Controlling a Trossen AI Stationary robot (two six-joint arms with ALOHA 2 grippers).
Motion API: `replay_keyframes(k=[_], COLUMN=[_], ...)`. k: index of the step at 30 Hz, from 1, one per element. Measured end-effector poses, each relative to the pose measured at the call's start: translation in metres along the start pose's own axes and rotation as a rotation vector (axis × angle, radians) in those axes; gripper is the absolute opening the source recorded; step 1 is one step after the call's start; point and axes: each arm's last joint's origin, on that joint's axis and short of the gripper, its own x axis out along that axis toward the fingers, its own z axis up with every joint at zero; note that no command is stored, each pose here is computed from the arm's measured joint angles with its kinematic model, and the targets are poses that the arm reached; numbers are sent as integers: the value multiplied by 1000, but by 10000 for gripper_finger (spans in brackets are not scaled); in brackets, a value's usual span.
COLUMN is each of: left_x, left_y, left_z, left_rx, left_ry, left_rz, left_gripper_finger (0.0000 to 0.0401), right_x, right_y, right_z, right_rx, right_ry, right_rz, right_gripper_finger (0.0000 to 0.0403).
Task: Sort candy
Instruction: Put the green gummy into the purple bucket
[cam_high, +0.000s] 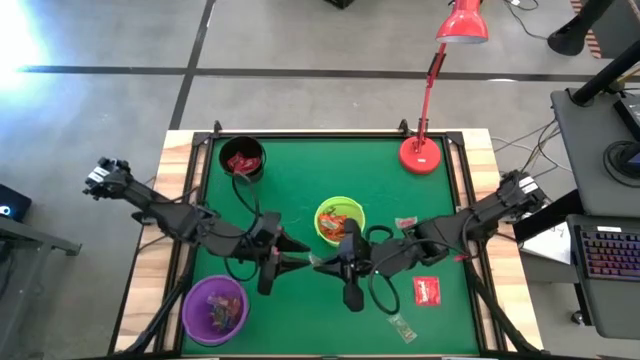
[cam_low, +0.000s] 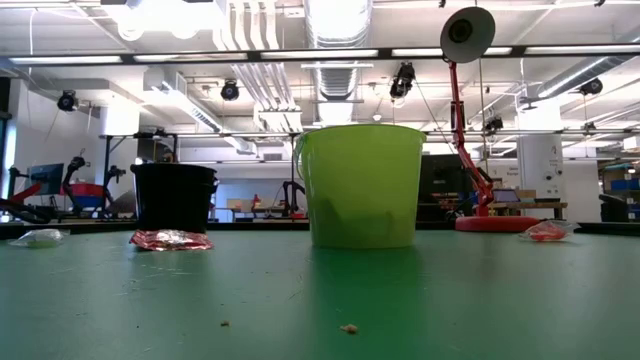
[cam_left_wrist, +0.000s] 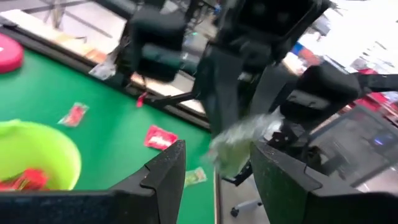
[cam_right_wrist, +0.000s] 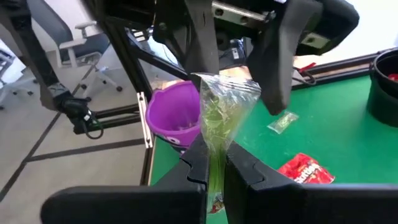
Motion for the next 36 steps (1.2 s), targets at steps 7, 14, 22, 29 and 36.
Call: replay_keyframes(k=[7,14,22,29,36], left_x=[9,13,12,13,13], left_y=[4,7,7,7,7], left_z=[4,9,10,9,8], left_rx=[25,35,48,52,82], left_ry=[18,-3,11,31,41], left_rz=[-83,-100,-124,-138,-133], left_gripper_finger=[164,161,120,69,22], right_x=[2,2,2,4,4], right_y=[0,0,-2,-5,-6], right_z=[0,0,0,2,2], right_rx=[2,2,3,14,14], right_ry=[-4,-7,-6,-8,-8], right_rz=[0,-5,-10,-18,-19], right_gripper_finger=[13,13,13,13,13])
